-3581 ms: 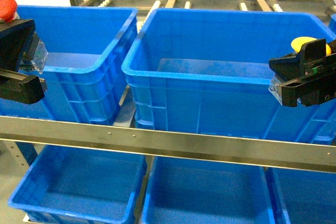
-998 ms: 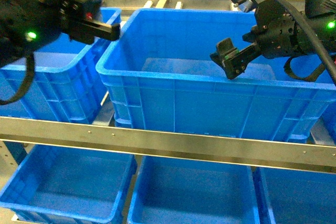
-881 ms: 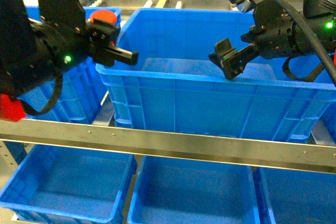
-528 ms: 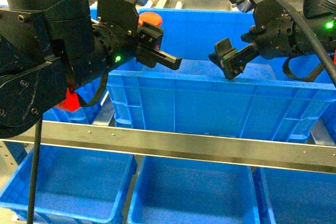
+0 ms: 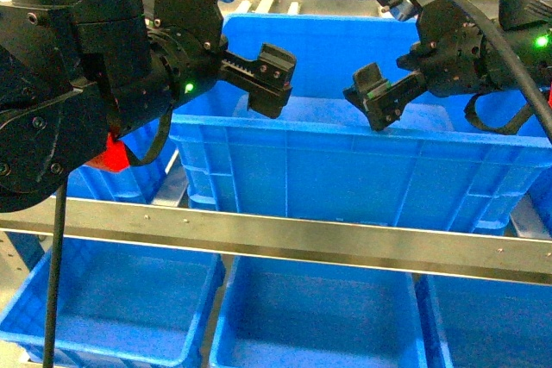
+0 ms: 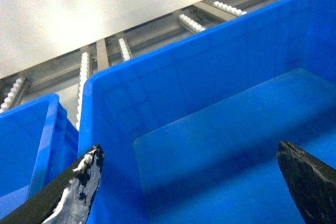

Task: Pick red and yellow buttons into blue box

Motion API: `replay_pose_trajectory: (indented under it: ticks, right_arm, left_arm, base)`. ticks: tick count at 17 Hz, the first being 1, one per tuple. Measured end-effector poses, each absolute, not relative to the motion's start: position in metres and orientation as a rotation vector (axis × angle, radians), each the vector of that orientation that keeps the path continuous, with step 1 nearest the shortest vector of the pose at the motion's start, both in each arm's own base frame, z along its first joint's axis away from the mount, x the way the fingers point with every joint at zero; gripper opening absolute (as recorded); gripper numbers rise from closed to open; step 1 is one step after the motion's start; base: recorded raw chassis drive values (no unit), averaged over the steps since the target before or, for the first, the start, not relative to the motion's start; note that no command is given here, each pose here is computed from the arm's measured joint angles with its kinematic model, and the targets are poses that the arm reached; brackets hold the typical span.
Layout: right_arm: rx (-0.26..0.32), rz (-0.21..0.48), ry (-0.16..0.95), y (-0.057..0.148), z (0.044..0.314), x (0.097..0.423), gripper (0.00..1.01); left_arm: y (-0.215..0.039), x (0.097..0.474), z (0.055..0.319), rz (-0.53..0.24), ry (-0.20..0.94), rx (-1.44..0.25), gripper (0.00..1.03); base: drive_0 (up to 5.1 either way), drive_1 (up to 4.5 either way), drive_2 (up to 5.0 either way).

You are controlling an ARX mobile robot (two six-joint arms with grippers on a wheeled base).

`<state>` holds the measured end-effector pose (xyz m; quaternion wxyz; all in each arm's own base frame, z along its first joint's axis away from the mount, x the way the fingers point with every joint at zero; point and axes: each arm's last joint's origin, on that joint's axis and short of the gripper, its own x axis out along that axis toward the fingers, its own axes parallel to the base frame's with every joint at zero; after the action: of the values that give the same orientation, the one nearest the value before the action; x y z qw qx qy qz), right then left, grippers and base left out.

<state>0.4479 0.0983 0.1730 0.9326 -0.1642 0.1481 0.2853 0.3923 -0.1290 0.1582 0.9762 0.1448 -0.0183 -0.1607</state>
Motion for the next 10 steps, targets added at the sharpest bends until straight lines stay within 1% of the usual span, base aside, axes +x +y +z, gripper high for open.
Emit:
replay_pose_trajectory:
  ticks: [7,8,9,10]
  right_arm:
    - [-0.336,0.584,0.303,0.098,0.173,0.448,0.98]
    - [-0.332,0.56,0.281,0.098,0.175,0.449,0.97]
    - [-0.306,0.385,0.164,0.099,0.175,0.445,0.89]
    - [-0.203,0.185,0.087,0.09,0.174,0.422,0.76]
  left_arm:
    - [-0.129,0.392,0.158,-0.324,-0.037,0.292,0.98]
    - [-0.129,0.392,0.158,-0.314,-0.033,0.289,0.98]
    - [-0.126,0.387,0.158,-0.189,-0.023,0.231,0.88]
    - [-0.113,0.368,0.158,-0.085,-0.001,0.147,0.77]
  base:
    - [0.0,0.0,0.0]
    - [0.0,0.0,0.0]
    - [0.0,0.0,0.0]
    - [0.0,0.0,0.0]
